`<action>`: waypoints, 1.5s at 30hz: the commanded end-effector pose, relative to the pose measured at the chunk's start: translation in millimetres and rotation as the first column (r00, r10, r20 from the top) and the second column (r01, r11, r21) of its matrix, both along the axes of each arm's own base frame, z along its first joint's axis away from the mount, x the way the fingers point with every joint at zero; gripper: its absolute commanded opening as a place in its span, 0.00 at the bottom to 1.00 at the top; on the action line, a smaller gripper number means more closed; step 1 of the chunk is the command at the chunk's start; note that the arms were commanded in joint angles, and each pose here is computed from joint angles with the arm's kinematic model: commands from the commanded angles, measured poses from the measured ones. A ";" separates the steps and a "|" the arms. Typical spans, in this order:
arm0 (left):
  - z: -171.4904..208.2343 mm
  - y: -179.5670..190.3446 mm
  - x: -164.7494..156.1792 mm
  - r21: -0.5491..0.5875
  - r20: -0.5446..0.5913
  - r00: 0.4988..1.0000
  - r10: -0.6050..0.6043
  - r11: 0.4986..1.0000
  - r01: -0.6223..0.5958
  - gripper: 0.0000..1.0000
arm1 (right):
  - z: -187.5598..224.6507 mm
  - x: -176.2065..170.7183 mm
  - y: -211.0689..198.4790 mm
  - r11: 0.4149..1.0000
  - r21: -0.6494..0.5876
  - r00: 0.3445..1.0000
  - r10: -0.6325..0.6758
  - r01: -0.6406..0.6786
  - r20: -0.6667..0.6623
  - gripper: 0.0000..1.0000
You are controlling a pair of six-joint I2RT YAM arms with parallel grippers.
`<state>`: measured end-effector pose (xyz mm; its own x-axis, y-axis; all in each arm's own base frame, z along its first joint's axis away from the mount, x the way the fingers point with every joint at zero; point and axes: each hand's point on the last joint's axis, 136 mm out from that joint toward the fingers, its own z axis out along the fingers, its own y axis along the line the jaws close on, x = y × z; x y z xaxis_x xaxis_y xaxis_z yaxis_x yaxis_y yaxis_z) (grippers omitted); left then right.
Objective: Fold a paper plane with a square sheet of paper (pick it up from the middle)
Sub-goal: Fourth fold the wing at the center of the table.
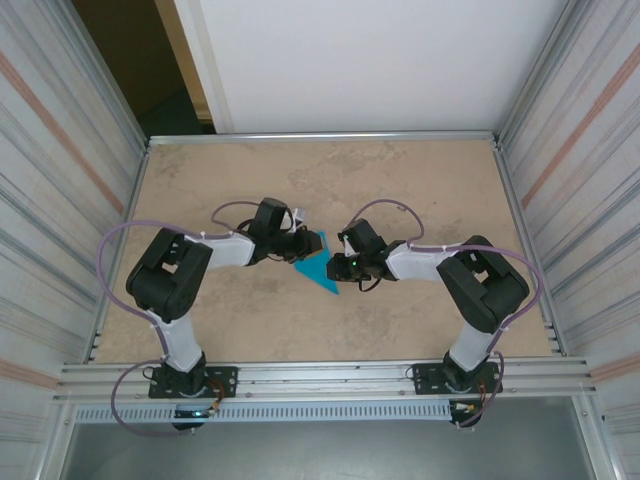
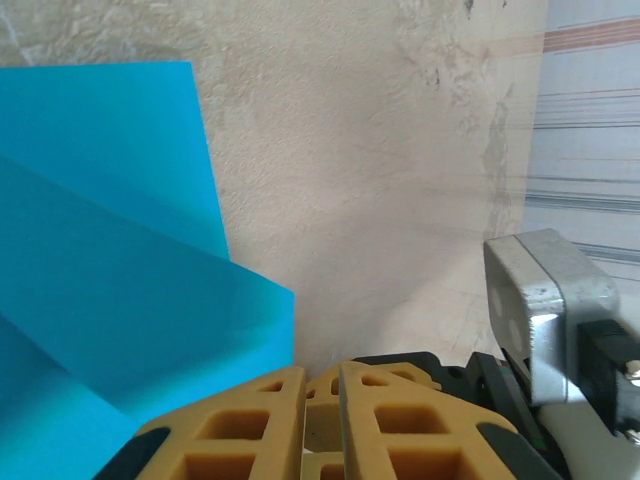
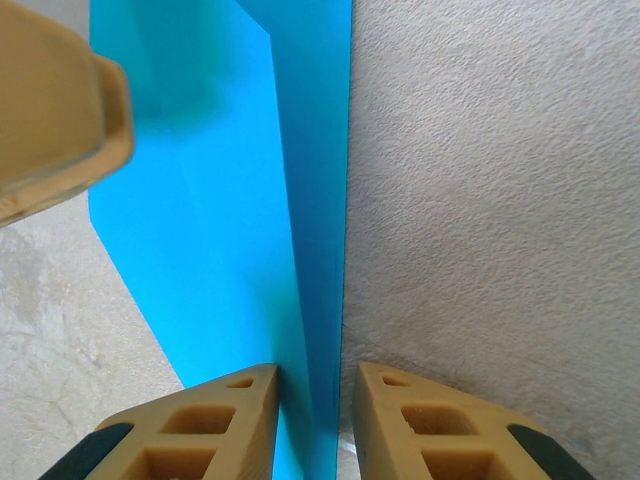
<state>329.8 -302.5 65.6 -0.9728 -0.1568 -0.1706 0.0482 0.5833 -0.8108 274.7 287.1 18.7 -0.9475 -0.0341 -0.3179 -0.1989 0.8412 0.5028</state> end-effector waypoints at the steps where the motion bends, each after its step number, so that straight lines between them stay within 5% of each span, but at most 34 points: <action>1: 5.8 -1.9 -2.2 -0.001 0.033 0.999 -0.018 1.000 0.018 0.16 | -40.3 -20.5 -12.0 0.997 -0.083 0.994 -0.008 -0.001 -0.106 0.26; 34: -33.0 -3.2 -1.5 0.109 -0.071 0.997 0.005 0.994 0.003 0.12 | 4.5 -34.1 -11.3 0.998 0.061 0.996 0.037 -0.033 -0.078 0.34; 45: -34.2 -2.4 -1.3 0.113 -0.073 0.997 0.007 0.994 0.001 0.12 | -16.4 -40.4 -19.1 1.000 -0.002 0.991 0.020 -0.021 -0.132 0.26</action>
<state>323.6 -303.4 32.8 -0.9841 -0.1509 -0.0934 -0.0292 0.6570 -0.7533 250.1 278.4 21.6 -0.9593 -0.0474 -0.2785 -0.2014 0.8061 0.5564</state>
